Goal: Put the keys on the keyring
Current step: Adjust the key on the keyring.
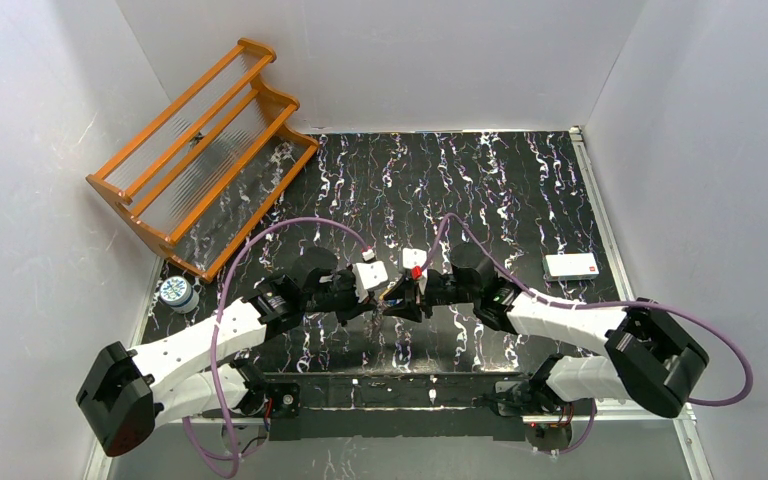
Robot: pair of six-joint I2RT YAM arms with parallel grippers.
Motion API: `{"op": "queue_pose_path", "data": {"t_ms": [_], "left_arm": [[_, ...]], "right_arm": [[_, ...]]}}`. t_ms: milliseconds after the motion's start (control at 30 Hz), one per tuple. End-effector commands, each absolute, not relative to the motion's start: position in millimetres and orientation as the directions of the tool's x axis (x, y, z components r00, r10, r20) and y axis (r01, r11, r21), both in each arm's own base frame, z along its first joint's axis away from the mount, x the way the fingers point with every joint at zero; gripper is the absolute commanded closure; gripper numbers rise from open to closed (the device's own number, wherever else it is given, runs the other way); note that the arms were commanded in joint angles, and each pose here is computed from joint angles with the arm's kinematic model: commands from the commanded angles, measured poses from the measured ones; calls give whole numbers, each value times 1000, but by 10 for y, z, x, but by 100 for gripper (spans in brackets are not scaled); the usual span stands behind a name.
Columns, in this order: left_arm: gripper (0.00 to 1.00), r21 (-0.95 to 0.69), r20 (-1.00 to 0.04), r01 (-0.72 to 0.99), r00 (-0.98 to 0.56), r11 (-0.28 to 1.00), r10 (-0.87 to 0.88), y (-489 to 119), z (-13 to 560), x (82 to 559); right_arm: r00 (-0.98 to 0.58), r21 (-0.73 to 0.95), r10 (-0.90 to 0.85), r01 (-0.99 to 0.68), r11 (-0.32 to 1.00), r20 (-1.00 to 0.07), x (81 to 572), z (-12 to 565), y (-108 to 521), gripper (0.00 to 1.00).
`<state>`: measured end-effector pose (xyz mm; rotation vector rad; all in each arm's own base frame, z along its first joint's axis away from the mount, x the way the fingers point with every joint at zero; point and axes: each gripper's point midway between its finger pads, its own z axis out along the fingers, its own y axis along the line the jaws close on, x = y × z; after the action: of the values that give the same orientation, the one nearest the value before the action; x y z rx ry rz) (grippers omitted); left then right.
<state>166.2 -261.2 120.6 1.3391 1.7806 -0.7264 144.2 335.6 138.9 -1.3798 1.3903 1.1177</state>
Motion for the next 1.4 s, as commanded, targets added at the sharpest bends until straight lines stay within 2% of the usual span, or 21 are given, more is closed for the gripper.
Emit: {"op": "queue_pose_path", "data": {"t_ms": [0,133,467,633,767,800,1067,1300,1367], "left_arm": [[100,-6,-862,964,-139,265,487,-2671,1261,1638],[100,-11,-865,964,-144,267,482,-2682,1272,1639],[100,-23,-869,966,-146,257,473,-2708,1281,1612],[100,-22,-867,966,-146,256,476,-2711,1274,1611],[100,-25,-867,967,-147,254,477,-2711,1266,1602],[100,-24,-867,967,-147,254,477,-2710,1268,1602],[100,-20,-869,967,-142,254,473,-2710,1284,1598],[99,-14,-874,966,-137,259,466,-2692,1308,1594],[90,-6,-879,962,-134,272,457,-2665,1330,1594]], "right_arm": [[7,0,-169,-999,-44,-986,1433,1550,3446,55],[0,8,-174,-999,-44,-985,1445,1524,3466,55],[-4,11,-168,-999,-44,-986,1512,1551,3549,70],[0,7,-160,-999,-43,-987,1527,1594,3570,70],[9,-4,-157,-1000,-27,-988,1547,1612,3553,66],[11,-8,-156,-1000,-23,-988,1553,1618,3551,67],[8,0,-173,-999,-47,-985,1532,1593,3567,99],[21,-11,-183,-999,-51,-983,1512,1584,3530,99],[27,-19,-178,-999,-47,-984,1501,1609,3512,99]]}}
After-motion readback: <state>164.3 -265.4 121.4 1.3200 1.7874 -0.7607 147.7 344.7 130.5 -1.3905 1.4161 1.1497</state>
